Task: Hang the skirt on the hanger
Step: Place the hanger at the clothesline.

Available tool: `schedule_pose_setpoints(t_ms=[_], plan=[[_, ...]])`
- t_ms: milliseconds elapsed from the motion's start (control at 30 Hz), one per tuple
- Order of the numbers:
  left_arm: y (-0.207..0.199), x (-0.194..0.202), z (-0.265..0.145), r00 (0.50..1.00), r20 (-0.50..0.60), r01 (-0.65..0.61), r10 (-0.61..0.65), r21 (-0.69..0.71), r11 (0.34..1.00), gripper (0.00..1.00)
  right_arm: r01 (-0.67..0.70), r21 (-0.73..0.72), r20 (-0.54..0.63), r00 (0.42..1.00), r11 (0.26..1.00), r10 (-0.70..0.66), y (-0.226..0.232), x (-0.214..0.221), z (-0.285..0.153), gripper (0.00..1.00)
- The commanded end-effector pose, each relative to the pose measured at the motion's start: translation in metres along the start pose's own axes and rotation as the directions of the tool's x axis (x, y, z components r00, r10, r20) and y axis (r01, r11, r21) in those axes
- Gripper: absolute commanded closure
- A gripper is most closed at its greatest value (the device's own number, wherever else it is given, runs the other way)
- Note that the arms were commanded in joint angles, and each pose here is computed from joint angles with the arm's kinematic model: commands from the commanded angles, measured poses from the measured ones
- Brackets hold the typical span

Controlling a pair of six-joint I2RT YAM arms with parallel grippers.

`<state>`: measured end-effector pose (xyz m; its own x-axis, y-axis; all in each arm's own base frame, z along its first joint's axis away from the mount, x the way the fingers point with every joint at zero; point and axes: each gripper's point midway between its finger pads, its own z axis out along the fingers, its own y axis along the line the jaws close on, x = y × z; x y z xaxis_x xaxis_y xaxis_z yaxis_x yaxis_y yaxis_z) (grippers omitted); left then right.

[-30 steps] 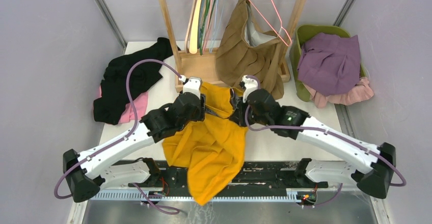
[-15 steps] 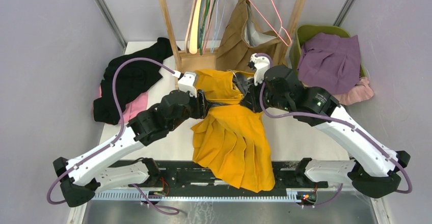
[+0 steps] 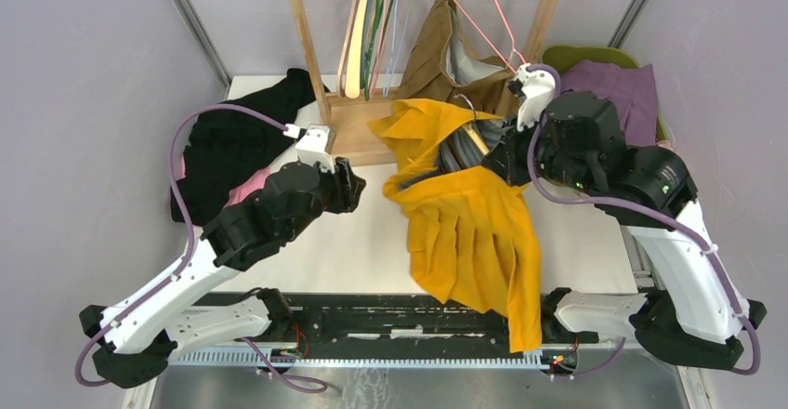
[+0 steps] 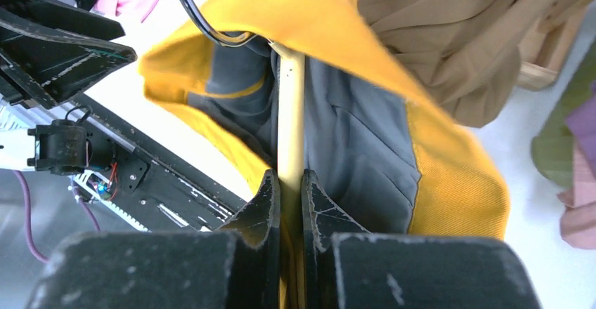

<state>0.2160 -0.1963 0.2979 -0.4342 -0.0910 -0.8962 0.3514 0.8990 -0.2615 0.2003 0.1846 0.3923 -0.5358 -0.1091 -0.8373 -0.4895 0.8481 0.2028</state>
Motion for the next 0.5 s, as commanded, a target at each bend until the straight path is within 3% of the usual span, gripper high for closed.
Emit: schedule_pose_setpoints(t_ms=[0,267,467], plan=[[0.019,-0.014,-0.013,1.0,0.027,-0.007,0.009,-0.081,0.997,0.45,-0.003,0.024,0.148,0.989,1.0,-0.001,-0.005,-0.042,-0.018,0.99],[-0.004,-0.032,-0.004,0.999,0.049,-0.004,0.005,-0.009,1.0,0.45,-0.032,-0.006,0.164,0.986,0.999,0.033,0.001,-0.049,-0.003,0.99],[0.002,-0.027,-0.004,0.999,0.046,-0.015,0.016,-0.028,1.0,0.45,-0.038,-0.005,0.192,0.981,0.999,0.038,0.003,-0.082,0.002,0.99]])
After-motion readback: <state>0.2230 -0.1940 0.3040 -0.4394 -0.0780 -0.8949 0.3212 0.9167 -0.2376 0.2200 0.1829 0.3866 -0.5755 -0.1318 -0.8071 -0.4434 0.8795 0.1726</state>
